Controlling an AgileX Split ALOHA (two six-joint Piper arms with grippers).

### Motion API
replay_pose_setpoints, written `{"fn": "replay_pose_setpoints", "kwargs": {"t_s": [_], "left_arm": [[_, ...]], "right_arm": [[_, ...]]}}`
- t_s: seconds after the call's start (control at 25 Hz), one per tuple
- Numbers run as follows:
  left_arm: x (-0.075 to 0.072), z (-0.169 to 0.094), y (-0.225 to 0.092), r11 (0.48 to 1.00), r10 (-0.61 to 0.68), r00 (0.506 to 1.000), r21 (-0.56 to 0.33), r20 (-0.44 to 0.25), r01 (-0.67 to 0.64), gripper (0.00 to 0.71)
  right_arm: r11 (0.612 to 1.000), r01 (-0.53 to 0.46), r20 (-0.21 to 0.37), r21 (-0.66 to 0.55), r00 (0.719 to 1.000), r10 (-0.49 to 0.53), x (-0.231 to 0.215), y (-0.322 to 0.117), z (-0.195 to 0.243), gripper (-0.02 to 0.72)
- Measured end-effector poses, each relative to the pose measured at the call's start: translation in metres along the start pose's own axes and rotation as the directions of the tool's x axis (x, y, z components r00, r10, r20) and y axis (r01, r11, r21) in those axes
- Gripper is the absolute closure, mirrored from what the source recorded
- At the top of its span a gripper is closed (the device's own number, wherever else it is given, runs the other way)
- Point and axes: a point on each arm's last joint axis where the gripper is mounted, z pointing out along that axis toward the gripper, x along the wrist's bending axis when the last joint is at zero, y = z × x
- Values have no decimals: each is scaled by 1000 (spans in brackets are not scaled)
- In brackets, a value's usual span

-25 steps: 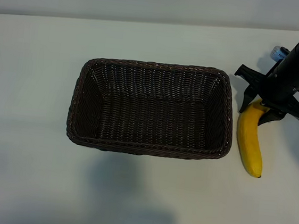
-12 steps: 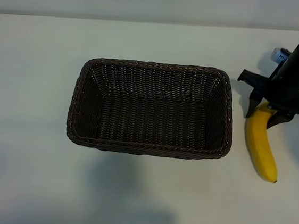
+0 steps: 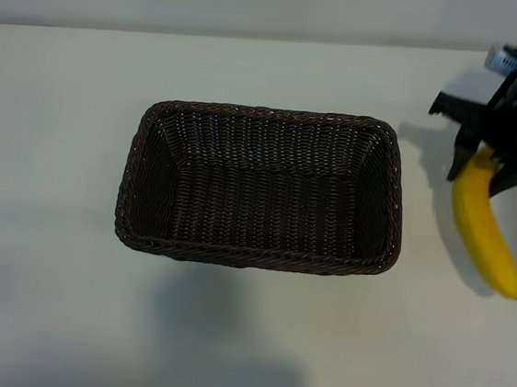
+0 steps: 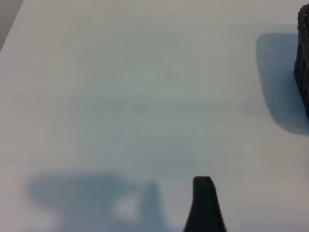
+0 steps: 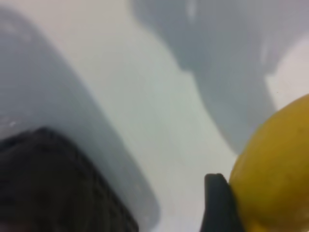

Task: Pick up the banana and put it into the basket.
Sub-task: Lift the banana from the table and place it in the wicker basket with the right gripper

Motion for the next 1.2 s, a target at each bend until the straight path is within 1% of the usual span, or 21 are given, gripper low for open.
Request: {"fn": "replay_pose_setpoints", "kwargs": {"t_s": [0.04, 0.16, 0.28, 0.4, 0.52, 0.76, 0.84, 0.92, 1.08, 1.16, 1.2], "left_arm": [[0, 0, 0, 1000, 0, 1000, 0, 0, 0, 162], [0, 0, 0, 1000, 0, 1000, 0, 0, 0, 162], [0, 0, 0, 1000, 0, 1000, 0, 0, 0, 162], [0, 0, 0, 1000, 0, 1000, 0, 0, 0, 162], [0, 0, 0, 1000, 0, 1000, 0, 0, 0, 162], [0, 0, 0, 1000, 0, 1000, 0, 0, 0, 162], [0, 0, 0, 1000, 0, 1000, 0, 0, 0, 162], [0, 0, 0, 1000, 0, 1000, 0, 0, 0, 162], [0, 0, 0, 1000, 1, 1000, 0, 0, -1, 162], [0, 0, 0, 1000, 1, 1000, 0, 0, -1, 162], [0, 0, 0, 1000, 1, 1000, 0, 0, -1, 162]], "right_arm": [[1000, 25, 2, 3, 1000, -25, 2, 1, -7, 261], [994, 98, -25, -40, 995, -99, 13, 8, -30, 261], [975, 197, -48, -105, 978, -203, 26, 11, -48, 261], [950, 283, -69, -135, 953, -293, 45, 4, -56, 261], [915, 378, -71, -139, 918, -390, 66, -9, -55, 261], [867, 481, -67, -132, 868, -492, 92, -22, -48, 261], [838, 527, -65, -142, 840, -539, 100, -27, -49, 261], [788, 596, -60, -151, 791, -609, 113, -38, -50, 261], [647, 743, -39, -173, 651, -758, 142, -67, -52, 261], [547, 817, 1, -183, 556, -831, 156, -82, -53, 261], [490, 853, 26, -181, 502, -864, 162, -90, -52, 261]]}}
